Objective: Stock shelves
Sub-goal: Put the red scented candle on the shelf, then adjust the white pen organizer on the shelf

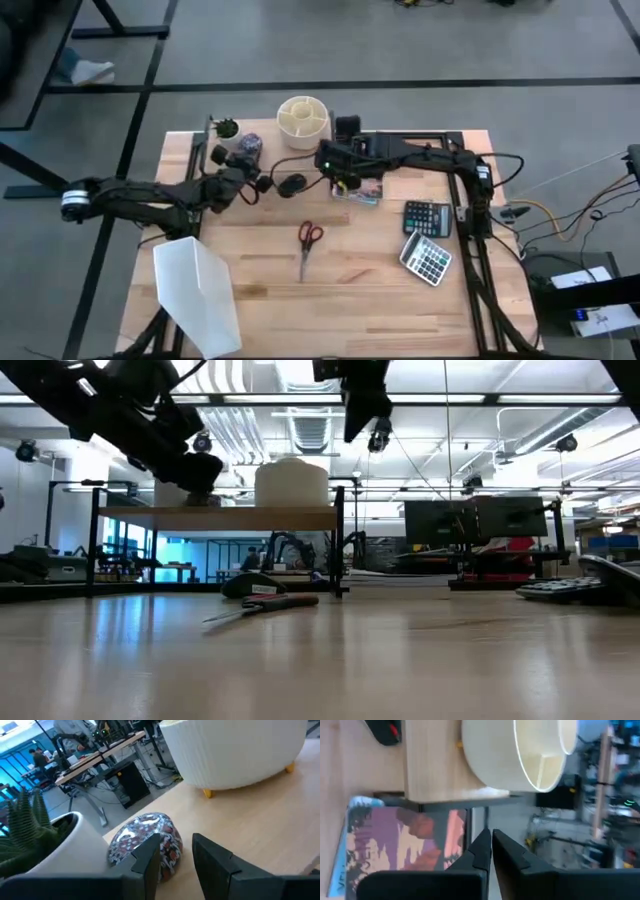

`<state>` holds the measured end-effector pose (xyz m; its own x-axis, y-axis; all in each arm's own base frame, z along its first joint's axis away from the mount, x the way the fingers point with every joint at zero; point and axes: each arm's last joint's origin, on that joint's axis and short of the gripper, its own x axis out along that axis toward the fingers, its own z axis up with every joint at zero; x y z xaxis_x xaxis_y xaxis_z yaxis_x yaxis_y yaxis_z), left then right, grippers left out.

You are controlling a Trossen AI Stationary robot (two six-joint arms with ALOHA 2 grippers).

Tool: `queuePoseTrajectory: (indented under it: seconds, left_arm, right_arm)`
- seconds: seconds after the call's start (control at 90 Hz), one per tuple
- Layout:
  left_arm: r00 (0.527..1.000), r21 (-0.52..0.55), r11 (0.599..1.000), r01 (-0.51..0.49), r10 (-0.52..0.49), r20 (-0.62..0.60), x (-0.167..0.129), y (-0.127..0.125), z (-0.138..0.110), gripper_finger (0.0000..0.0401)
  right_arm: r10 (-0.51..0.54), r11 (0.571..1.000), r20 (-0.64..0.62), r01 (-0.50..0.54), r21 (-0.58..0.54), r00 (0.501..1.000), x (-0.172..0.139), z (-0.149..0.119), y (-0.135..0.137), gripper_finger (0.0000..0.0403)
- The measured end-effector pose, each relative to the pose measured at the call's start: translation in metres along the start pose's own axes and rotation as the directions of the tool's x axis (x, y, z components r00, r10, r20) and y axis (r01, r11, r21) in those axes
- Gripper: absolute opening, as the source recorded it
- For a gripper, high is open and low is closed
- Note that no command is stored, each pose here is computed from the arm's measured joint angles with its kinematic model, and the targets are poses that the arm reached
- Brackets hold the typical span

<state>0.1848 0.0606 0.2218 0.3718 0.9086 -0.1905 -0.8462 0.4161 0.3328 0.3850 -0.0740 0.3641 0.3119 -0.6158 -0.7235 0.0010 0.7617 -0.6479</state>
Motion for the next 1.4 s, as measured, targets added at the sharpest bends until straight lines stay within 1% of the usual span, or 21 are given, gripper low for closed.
queuePoseTrajectory:
  seconds: [0.078,0.167,0.233,0.311,0.378,0.5,0.589,0.656,0.767,0.878,0.967,1.033,1.133,1.256,1.4]
  left_arm:
    - [0.999,-0.024,0.999,0.031,-0.03,0.016,-0.003,0.002,0.003,0.0098]
    - [0.992,-0.077,0.99,0.118,-0.114,0.054,-0.008,0.005,0.008,0.0098]
    - [0.981,-0.114,0.977,0.18,-0.169,0.099,-0.013,0.01,0.018,0.0098]
    - [0.971,-0.148,0.968,0.205,-0.183,0.152,-0.02,0.02,0.031,0.0098]
    - [0.968,-0.154,0.967,0.205,-0.177,0.175,-0.026,0.03,0.04,0.0098]
    - [0.967,-0.143,0.969,0.202,-0.174,0.188,-0.036,0.045,0.05,0.0098]
    - [0.967,-0.14,0.969,0.202,-0.175,0.185,-0.041,0.053,0.052,0.0098]
    - [0.967,-0.139,0.97,0.202,-0.175,0.183,-0.044,0.058,0.052,0.0098]
    - [0.965,-0.173,0.963,0.206,-0.171,0.199,-0.051,0.067,0.054,0.0098]
    - [0.96,-0.207,0.955,0.211,-0.163,0.228,-0.057,0.076,0.055,0.0098]
    - [0.954,-0.218,0.948,0.23,-0.175,0.245,-0.059,0.079,0.055,0.0098]
    - [0.952,-0.223,0.945,0.24,-0.185,0.242,-0.06,0.079,0.053,0.0098]
    - [0.955,-0.215,0.947,0.239,-0.19,0.229,-0.06,0.079,0.05,0.0098]
    - [0.956,-0.23,0.942,0.243,-0.192,0.22,-0.059,0.078,0.048,0.0098]
    - [0.958,-0.234,0.941,0.244,-0.197,0.207,-0.058,0.076,0.046,0.0098]
  right_arm:
    - [0.033,0.999,0.019,-0.033,0.003,0.999,0.002,-0.002,-0.007,0.0]
    - [0.056,0.998,0.074,-0.057,0.012,0.996,0.002,-0.002,-0.017,0.0]
    - [0.117,0.993,0.138,-0.118,0.005,0.984,0.004,-0.003,-0.024,0.0]
    - [0.197,0.98,0.211,-0.2,-0.009,0.957,0.009,-0.004,-0.032,0.0]
    - [0.234,0.971,0.254,-0.241,-0.005,0.938,0.014,-0.007,-0.04,0.0]
    - [0.227,0.97,0.285,-0.243,0.021,0.931,0.023,-0.011,-0.053,0.0]
    - [0.218,0.972,0.282,-0.234,0.024,0.934,0.03,-0.015,-0.06,0.0002]
    - [0.228,0.969,0.318,-0.247,0.019,0.92,0.033,-0.016,-0.064,0.0009]
    - [0.235,0.964,0.407,-0.264,0.017,0.883,0.035,-0.012,-0.07,0.0034]
    - [0.17,0.975,0.476,-0.219,0.049,0.863,0.037,-0.007,-0.077,0.0068]
    - [0.144,0.978,0.496,-0.198,0.058,0.856,0.039,-0.006,-0.08,0.0091]
    - [0.171,0.973,0.517,-0.227,0.046,0.839,0.042,-0.005,-0.079,0.0105]
    - [0.242,0.951,0.547,-0.308,0.03,0.801,0.051,-0.004,-0.078,0.0117]
    - [0.258,0.945,0.519,-0.325,0.04,0.815,0.071,-0.004,-0.076,0.0123]
    - [0.243,0.948,0.505,-0.312,0.057,0.829,0.083,-0.003,-0.077,0.012]
